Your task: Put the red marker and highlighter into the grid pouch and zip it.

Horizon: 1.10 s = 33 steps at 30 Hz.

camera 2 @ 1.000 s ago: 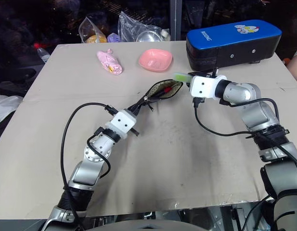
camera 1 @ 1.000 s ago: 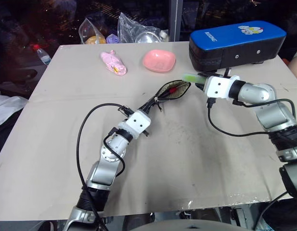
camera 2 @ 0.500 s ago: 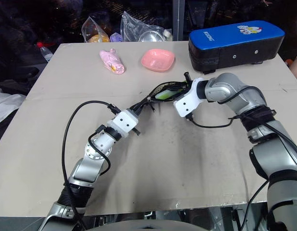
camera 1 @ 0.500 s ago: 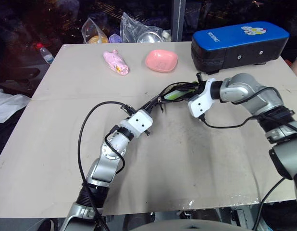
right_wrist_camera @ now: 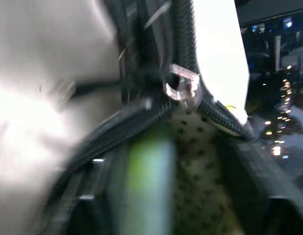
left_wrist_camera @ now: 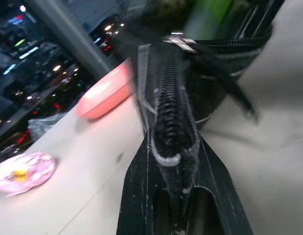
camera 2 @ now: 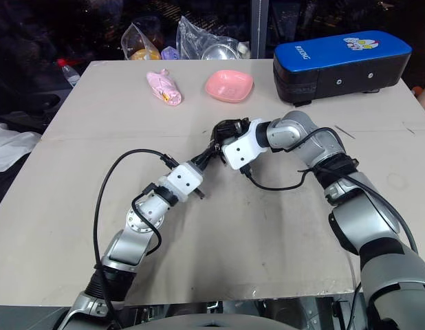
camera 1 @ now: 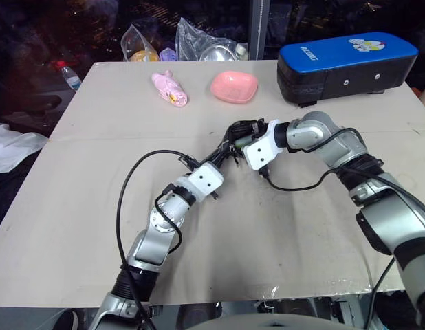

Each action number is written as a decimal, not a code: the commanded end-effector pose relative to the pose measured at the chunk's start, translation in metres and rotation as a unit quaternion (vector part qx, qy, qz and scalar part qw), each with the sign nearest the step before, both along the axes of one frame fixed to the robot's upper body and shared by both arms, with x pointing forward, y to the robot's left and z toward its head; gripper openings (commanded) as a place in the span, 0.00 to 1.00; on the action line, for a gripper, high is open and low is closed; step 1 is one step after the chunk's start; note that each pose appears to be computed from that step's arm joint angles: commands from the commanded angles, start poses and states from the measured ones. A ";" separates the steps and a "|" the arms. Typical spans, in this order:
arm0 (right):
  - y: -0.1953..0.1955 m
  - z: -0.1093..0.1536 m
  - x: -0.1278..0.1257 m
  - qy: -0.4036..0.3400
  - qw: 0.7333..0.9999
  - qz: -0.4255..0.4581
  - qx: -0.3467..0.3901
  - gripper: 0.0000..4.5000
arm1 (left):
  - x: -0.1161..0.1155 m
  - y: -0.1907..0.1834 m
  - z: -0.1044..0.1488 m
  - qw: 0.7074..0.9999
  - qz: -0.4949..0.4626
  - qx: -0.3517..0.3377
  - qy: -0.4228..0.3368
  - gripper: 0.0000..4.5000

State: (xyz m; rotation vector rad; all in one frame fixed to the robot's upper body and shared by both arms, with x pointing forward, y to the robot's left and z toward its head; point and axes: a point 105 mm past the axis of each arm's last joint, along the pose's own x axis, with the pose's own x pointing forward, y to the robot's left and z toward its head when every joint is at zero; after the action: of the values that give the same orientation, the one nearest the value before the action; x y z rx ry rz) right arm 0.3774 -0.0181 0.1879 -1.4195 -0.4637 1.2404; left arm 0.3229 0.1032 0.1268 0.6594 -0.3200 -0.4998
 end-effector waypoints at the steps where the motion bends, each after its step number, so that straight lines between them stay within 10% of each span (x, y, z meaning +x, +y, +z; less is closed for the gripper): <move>1: -0.025 0.053 0.006 0.007 0.995 -0.038 0.094 0.99 | -0.003 -0.003 0.014 1.000 -0.007 -0.008 -0.026 0.00; 8: -0.085 0.078 -0.011 0.171 0.954 -0.114 0.221 0.99 | -0.002 -0.003 0.012 1.000 -0.015 -0.010 -0.018 0.00; 17: -0.094 0.009 -0.072 0.448 0.840 -0.192 0.237 0.99 | -0.004 -0.017 0.002 0.997 -0.068 -0.006 0.022 0.00; 33: -0.034 -0.040 -0.076 0.585 0.696 -0.273 0.314 0.99 | -0.008 -0.027 -0.009 0.993 -0.104 0.005 0.063 0.00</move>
State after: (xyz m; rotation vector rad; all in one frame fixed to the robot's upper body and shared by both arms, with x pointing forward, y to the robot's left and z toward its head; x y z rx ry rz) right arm 0.2984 -0.0511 0.1391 -0.0193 0.4265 1.0884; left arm 0.3168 0.0780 0.1118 0.6185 -0.2450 -0.7358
